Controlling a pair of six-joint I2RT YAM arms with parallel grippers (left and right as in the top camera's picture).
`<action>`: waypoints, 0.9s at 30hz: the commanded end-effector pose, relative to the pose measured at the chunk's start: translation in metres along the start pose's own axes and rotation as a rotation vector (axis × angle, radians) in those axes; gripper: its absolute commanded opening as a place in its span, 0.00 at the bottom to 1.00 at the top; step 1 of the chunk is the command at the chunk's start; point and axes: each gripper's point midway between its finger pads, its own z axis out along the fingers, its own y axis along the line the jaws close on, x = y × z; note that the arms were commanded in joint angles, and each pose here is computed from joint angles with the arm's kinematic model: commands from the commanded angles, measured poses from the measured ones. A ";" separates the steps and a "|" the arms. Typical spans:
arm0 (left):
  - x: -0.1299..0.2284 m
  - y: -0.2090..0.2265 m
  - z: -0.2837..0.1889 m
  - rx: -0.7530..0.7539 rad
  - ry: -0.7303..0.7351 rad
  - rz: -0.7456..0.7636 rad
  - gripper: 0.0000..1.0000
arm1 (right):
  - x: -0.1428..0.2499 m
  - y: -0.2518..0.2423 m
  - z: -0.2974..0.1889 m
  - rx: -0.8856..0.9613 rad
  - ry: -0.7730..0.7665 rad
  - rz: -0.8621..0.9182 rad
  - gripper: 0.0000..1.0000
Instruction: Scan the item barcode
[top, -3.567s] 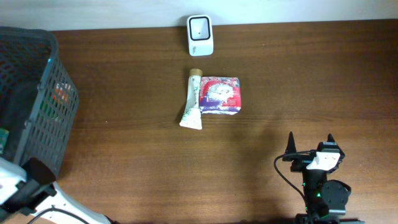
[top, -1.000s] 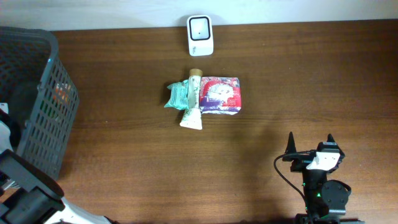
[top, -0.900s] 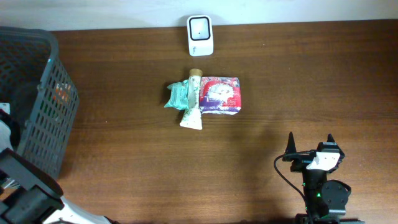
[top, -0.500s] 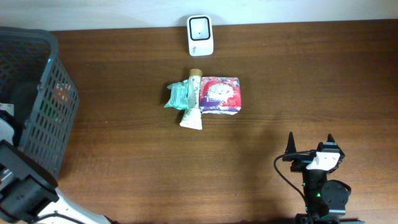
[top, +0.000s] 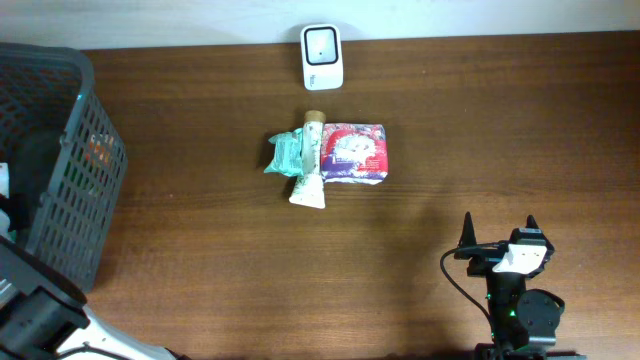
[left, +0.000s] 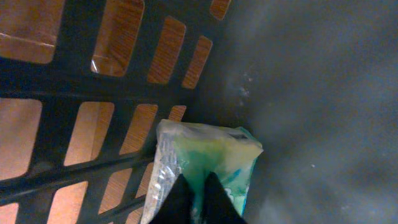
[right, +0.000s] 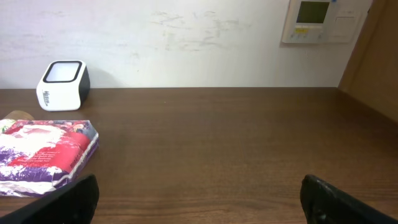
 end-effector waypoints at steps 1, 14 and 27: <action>0.014 -0.016 0.004 0.077 0.038 -0.017 0.00 | 0.004 0.001 0.000 -0.005 0.006 0.007 0.99; -0.008 -0.070 -0.050 0.451 -0.070 -0.221 0.00 | 0.004 0.001 0.000 -0.004 0.006 0.007 0.99; -0.130 0.006 -0.435 0.711 -0.969 -0.520 0.00 | 0.004 0.001 0.000 -0.004 0.006 0.007 0.99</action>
